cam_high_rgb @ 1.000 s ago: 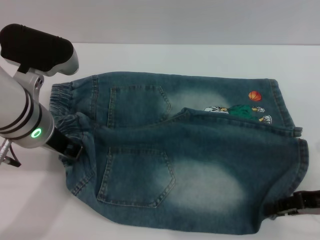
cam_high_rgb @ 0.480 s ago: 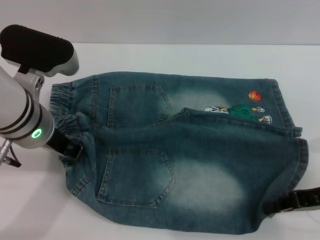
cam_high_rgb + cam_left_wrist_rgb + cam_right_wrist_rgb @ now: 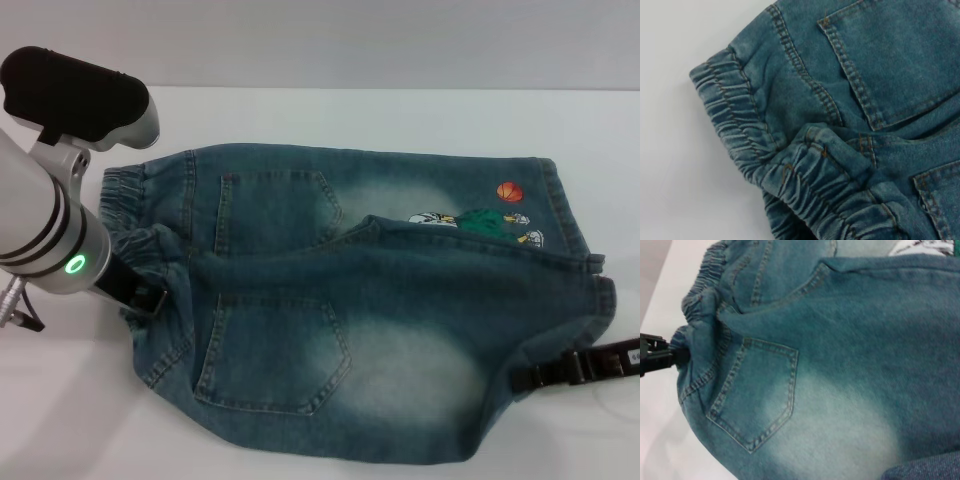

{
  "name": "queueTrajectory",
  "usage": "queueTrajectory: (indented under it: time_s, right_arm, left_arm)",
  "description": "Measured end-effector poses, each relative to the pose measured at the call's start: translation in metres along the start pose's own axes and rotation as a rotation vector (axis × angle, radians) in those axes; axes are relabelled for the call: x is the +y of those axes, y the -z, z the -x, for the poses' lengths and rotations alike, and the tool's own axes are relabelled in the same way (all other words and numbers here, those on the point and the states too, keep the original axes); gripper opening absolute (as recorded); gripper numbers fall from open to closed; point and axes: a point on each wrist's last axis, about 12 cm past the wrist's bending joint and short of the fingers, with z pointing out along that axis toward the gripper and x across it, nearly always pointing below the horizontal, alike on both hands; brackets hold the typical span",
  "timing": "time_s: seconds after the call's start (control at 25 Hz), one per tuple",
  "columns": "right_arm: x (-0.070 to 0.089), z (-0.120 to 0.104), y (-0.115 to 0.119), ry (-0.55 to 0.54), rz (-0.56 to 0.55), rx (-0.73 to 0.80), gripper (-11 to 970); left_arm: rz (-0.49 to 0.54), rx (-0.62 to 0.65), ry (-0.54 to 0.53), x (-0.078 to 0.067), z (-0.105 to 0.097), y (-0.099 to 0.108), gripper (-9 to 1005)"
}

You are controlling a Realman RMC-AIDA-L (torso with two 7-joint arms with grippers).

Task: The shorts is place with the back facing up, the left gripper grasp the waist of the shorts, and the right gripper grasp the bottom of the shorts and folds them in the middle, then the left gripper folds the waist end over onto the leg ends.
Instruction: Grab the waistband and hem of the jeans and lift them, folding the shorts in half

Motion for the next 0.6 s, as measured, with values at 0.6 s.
queueTrajectory:
  time_s: [0.6]
  right_arm:
    - [0.009, 0.018, 0.01, 0.113, 0.028, -0.144, 0]
  left_arm:
    - [0.007, -0.091, 0.058, 0.017, 0.007, 0.005, 201]
